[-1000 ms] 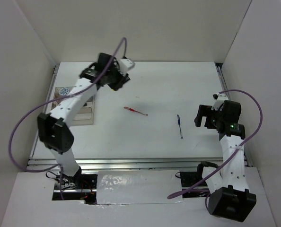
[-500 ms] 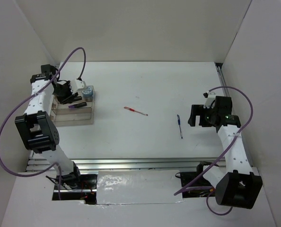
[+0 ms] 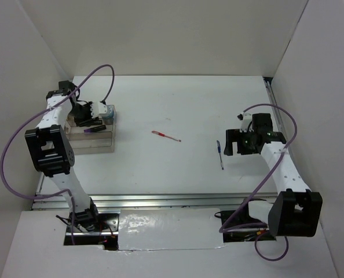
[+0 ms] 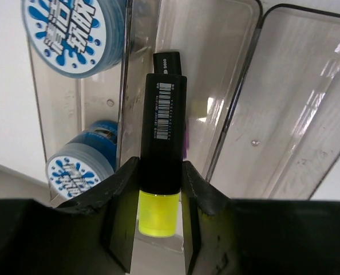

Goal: Sort the stationery into containers
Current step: Place the pen in the storage box, then pick up the pen from the center of the board.

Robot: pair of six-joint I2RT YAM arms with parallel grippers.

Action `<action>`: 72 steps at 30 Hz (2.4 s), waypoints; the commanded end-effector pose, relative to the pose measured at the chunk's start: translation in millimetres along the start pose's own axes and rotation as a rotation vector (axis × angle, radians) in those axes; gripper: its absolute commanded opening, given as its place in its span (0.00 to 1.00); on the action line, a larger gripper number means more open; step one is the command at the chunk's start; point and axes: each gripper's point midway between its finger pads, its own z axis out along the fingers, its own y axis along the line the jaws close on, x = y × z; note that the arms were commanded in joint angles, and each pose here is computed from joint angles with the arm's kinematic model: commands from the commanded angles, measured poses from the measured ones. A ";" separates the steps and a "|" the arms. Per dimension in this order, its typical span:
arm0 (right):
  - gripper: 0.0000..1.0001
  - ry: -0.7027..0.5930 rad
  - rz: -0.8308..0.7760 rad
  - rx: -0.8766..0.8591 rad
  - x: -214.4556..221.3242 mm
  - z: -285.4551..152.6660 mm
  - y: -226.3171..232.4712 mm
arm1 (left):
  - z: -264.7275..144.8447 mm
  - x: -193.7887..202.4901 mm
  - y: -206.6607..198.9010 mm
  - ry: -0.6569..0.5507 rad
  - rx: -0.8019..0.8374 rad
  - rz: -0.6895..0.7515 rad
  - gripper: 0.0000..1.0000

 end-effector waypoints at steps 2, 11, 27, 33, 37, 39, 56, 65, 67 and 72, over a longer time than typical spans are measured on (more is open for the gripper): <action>1.00 0.002 -0.022 0.000 -14.4 -0.7 2.6 | 14.7 5.3 9.3 0.012 0.001 -0.012 0.21; 0.99 0.017 -0.038 0.001 -14.2 2.0 6.1 | 4.8 -8.8 21.0 -0.008 -0.055 0.011 0.50; 0.93 0.087 -0.033 0.010 -6.4 14.4 2.4 | -53.6 -192.5 -9.3 -0.398 -0.026 0.161 0.61; 0.84 0.143 -0.054 0.011 -4.0 31.4 7.7 | -26.9 -236.6 -39.0 -0.453 -0.004 0.143 0.62; 0.75 0.178 -0.074 0.011 -3.4 49.8 11.2 | -18.6 -257.7 -38.4 -0.505 -0.051 0.061 0.62; 0.73 0.180 -0.087 0.036 -6.9 56.7 10.3 | -27.5 -262.0 -27.7 -0.548 -0.088 -0.025 0.63; 0.39 0.386 -0.154 0.049 -1.5 123.3 6.8 | -138.7 -224.4 5.2 -0.777 -0.306 -0.447 0.67; 0.13 0.539 -0.259 0.044 1.8 131.4 22.5 | -152.3 -192.7 11.0 -0.741 -0.352 -0.511 0.67; 0.03 0.544 -0.278 0.028 2.2 131.8 27.8 | -157.5 -186.6 11.8 -0.741 -0.367 -0.520 0.67; 0.00 0.455 -0.395 -0.063 -12.3 116.4 74.0 | -171.1 -167.6 14.1 -0.752 -0.403 -0.563 0.67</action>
